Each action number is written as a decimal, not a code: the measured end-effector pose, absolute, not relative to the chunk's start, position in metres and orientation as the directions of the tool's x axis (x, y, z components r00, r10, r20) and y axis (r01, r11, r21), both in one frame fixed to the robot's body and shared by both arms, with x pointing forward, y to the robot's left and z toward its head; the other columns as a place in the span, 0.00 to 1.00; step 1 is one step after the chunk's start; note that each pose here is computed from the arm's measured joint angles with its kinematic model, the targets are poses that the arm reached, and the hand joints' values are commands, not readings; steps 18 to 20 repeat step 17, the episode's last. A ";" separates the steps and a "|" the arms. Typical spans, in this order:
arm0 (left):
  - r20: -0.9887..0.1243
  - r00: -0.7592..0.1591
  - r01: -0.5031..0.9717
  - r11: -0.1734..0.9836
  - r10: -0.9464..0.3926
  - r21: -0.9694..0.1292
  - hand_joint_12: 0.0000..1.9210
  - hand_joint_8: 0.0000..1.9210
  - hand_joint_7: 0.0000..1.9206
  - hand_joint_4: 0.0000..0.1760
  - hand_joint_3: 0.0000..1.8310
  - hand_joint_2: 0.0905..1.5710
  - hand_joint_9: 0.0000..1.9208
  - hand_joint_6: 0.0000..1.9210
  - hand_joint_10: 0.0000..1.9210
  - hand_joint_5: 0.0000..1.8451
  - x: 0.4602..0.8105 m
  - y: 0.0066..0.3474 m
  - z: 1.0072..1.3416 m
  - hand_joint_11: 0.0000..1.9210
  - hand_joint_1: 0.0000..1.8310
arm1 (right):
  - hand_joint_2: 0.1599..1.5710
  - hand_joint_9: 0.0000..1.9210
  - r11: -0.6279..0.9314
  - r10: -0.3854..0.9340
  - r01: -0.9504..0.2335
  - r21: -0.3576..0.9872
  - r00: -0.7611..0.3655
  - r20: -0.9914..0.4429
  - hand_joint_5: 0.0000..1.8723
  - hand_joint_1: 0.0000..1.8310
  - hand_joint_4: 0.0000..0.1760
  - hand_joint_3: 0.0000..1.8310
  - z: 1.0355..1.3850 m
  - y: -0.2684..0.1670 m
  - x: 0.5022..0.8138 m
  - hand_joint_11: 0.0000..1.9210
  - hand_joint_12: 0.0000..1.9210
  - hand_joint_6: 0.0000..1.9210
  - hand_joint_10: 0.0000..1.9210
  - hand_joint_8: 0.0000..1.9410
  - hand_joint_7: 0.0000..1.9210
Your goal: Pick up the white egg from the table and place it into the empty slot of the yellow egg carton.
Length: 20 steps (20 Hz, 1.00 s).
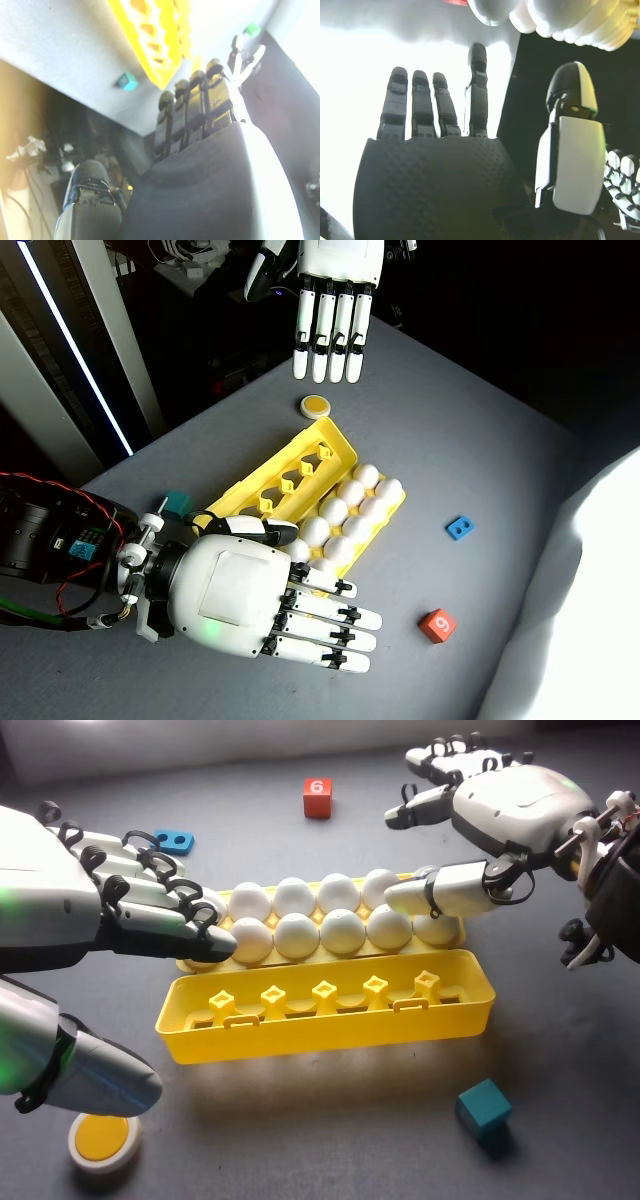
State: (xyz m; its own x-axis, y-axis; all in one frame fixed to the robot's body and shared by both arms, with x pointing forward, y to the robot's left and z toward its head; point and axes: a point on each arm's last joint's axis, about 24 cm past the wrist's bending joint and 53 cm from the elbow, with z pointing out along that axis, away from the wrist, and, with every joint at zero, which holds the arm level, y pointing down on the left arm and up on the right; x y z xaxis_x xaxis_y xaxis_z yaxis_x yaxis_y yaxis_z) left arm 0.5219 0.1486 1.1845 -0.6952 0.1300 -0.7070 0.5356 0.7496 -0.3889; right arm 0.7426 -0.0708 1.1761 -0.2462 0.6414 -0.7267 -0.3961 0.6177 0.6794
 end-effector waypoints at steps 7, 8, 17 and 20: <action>-0.710 -0.691 0.535 0.757 0.136 -0.376 0.01 0.00 0.04 0.00 0.00 0.71 0.02 0.00 0.00 0.06 0.524 0.151 1.183 0.01 0.00 | 0.54 0.00 0.662 0.601 -0.425 0.617 -0.190 -0.776 0.29 0.25 0.56 0.00 1.197 -0.098 0.734 0.00 0.00 0.00 0.00 0.00 0.00; -0.709 -0.691 0.535 0.757 0.137 -0.376 0.00 0.00 0.04 0.00 0.00 0.71 0.02 0.00 0.00 0.06 0.524 0.151 1.183 0.00 0.00 | 0.55 0.00 0.666 0.600 -0.423 0.615 -0.187 -0.778 0.30 0.27 0.48 0.00 1.201 -0.103 0.731 0.00 0.00 0.01 0.00 0.00 0.01; -0.708 -0.693 0.534 0.757 0.135 -0.377 0.01 0.00 0.05 0.00 0.00 0.72 0.03 0.00 0.00 0.08 0.523 0.151 1.183 0.01 0.00 | 0.70 0.00 0.706 0.565 -0.393 0.590 -0.190 -0.803 0.01 0.00 0.00 0.01 1.227 -0.155 0.690 0.00 0.00 0.00 0.00 0.00 0.01; -0.708 -0.693 0.534 0.757 0.135 -0.377 0.01 0.00 0.05 0.00 0.00 0.72 0.03 0.00 0.00 0.08 0.523 0.151 1.183 0.01 0.00 | 0.70 0.00 0.706 0.565 -0.393 0.590 -0.190 -0.803 0.01 0.00 0.00 0.01 1.227 -0.155 0.690 0.00 0.00 0.00 0.00 0.00 0.01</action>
